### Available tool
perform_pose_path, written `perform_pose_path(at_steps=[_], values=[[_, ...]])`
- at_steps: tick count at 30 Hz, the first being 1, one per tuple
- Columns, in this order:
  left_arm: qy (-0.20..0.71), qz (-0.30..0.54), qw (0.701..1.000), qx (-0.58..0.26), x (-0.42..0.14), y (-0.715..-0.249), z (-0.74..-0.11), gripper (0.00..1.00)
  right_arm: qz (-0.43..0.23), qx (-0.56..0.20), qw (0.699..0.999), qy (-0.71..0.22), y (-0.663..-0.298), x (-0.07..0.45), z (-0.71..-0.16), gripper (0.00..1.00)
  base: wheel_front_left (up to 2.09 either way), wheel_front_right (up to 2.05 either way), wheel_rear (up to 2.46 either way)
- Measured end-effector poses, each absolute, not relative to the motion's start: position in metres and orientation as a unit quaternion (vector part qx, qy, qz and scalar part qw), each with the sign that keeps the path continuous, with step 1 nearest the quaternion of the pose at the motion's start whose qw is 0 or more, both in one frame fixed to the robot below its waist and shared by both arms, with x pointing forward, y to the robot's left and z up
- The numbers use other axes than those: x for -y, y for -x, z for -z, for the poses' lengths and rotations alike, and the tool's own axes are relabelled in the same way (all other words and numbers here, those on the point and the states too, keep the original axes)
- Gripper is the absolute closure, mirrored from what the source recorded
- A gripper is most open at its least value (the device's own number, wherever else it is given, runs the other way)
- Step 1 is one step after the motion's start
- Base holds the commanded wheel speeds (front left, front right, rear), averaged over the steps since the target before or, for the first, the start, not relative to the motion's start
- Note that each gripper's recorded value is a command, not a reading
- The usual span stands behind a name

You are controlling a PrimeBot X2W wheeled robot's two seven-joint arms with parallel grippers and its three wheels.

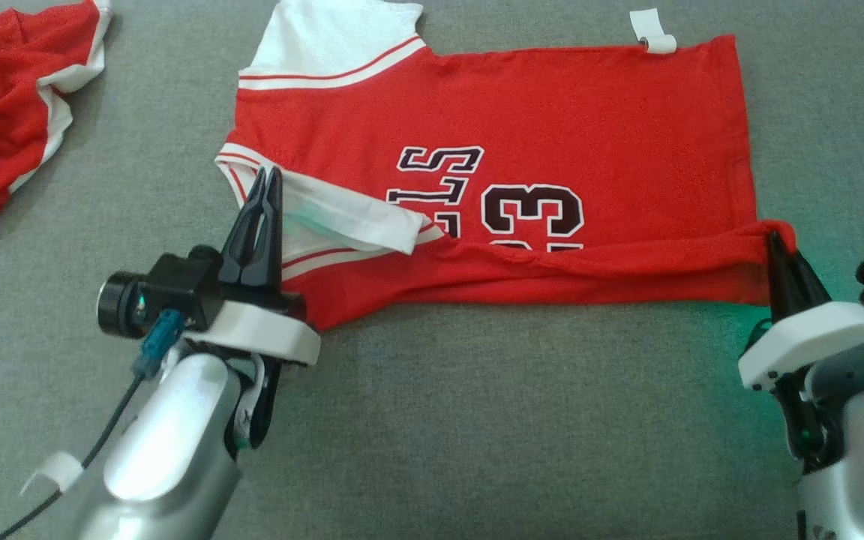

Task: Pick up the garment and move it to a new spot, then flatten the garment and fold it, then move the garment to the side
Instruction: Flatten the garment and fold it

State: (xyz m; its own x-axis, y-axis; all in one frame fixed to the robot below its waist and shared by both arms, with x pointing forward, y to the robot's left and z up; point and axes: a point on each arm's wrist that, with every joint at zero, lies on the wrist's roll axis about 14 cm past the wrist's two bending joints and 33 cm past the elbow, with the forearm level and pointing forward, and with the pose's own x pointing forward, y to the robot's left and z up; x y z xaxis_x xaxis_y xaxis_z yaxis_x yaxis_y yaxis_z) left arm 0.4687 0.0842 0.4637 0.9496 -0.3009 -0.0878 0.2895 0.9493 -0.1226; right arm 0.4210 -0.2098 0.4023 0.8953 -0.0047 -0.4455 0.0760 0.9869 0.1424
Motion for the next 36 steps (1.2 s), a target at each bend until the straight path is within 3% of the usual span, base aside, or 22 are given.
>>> perform_pose_path(at_steps=[4,5,6,7,8,9,21,30,36], values=[[0.049,0.151,0.986,-0.052,-0.082,-0.479,-0.460,1.00,0.015,-0.222,0.972,-0.078,-0.427,0.206,-0.402,1.00,0.00,0.00,0.00],[0.049,0.150,0.986,-0.052,-0.082,-0.481,-0.459,1.00,0.013,-0.217,0.973,-0.077,-0.429,0.204,-0.403,0.93,0.00,0.00,0.00],[0.049,0.146,0.987,-0.053,-0.083,-0.483,-0.458,1.00,0.010,-0.212,0.974,-0.074,-0.431,0.203,-0.405,0.67,0.00,0.00,0.00],[0.050,0.142,0.987,-0.051,-0.084,-0.485,-0.458,0.84,0.009,-0.204,0.976,-0.074,-0.433,0.202,-0.408,0.23,0.00,0.00,0.00],[0.051,0.137,0.988,-0.049,-0.086,-0.487,-0.459,0.53,0.009,-0.194,0.978,-0.074,-0.436,0.202,-0.411,0.00,0.00,0.00,0.00],[0.051,0.135,0.989,-0.045,-0.087,-0.488,-0.461,0.00,0.009,-0.186,0.980,-0.074,-0.438,0.203,-0.415,0.00,0.00,0.00,0.00],[0.085,0.125,0.988,-0.003,-0.089,-0.461,-0.489,0.00,0.010,-0.143,0.988,-0.049,-0.430,0.206,-0.441,0.00,0.00,0.00,0.00],[0.102,0.080,0.974,-0.188,-0.118,-0.392,-0.408,0.00,0.017,-0.184,0.982,-0.027,-0.402,0.213,-0.432,0.00,0.00,0.00,0.00],[0.121,0.061,0.959,-0.249,-0.126,-0.385,-0.388,0.00,0.020,-0.195,0.980,-0.026,-0.402,0.215,-0.429,0.00,0.00,0.00,0.00]])
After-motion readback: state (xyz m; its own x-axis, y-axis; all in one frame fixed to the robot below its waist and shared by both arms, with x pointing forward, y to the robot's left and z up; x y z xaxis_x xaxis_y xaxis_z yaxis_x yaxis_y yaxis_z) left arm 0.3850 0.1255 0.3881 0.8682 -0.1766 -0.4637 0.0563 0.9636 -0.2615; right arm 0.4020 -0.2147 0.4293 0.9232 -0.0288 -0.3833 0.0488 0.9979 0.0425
